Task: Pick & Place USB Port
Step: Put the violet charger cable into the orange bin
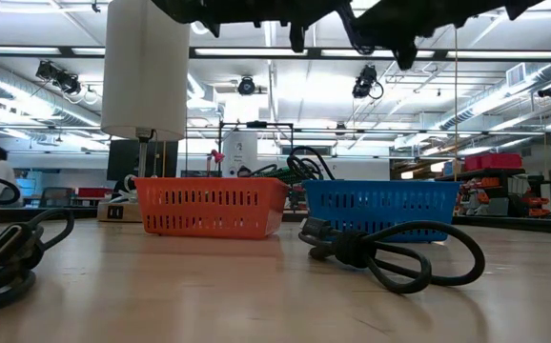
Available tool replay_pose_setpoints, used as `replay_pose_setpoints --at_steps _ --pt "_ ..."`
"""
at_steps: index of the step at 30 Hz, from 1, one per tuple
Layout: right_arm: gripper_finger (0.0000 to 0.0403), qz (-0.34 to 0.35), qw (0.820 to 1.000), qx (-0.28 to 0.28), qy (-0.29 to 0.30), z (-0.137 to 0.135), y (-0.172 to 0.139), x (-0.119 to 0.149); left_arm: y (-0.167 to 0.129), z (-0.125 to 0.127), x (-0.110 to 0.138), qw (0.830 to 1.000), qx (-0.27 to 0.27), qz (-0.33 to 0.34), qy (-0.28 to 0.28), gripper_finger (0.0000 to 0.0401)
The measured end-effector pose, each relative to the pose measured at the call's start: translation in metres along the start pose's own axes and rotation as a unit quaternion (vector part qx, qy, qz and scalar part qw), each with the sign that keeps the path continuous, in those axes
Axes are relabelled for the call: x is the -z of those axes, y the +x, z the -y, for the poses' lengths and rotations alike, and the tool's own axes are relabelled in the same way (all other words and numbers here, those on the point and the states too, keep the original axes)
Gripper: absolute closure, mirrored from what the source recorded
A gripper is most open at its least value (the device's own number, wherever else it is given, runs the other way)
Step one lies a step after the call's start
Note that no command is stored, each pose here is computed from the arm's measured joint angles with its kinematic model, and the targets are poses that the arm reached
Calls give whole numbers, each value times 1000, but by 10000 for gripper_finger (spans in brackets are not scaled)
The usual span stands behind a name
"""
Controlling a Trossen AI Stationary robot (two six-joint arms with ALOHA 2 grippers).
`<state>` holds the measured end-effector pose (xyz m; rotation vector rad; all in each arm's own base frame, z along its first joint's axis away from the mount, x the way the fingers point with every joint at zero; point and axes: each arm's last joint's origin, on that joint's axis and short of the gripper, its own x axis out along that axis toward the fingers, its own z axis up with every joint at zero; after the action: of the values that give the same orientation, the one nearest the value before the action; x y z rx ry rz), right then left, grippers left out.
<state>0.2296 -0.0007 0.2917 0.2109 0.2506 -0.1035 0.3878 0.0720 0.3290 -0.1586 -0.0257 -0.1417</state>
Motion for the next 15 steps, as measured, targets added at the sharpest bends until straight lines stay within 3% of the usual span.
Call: replay_pose_setpoints --at_steps 3,8,15 --pt "268 -33 999 -3 4 -2 -1 7 -1 2 2 999 27 -21 -14 381" --pt "240 -123 992 16 25 -2 -4 25 -6 9 16 991 39 -119 -55 381" --pt "240 -151 987 46 43 0 -6 31 -21 38 39 956 12 -281 -87 381"
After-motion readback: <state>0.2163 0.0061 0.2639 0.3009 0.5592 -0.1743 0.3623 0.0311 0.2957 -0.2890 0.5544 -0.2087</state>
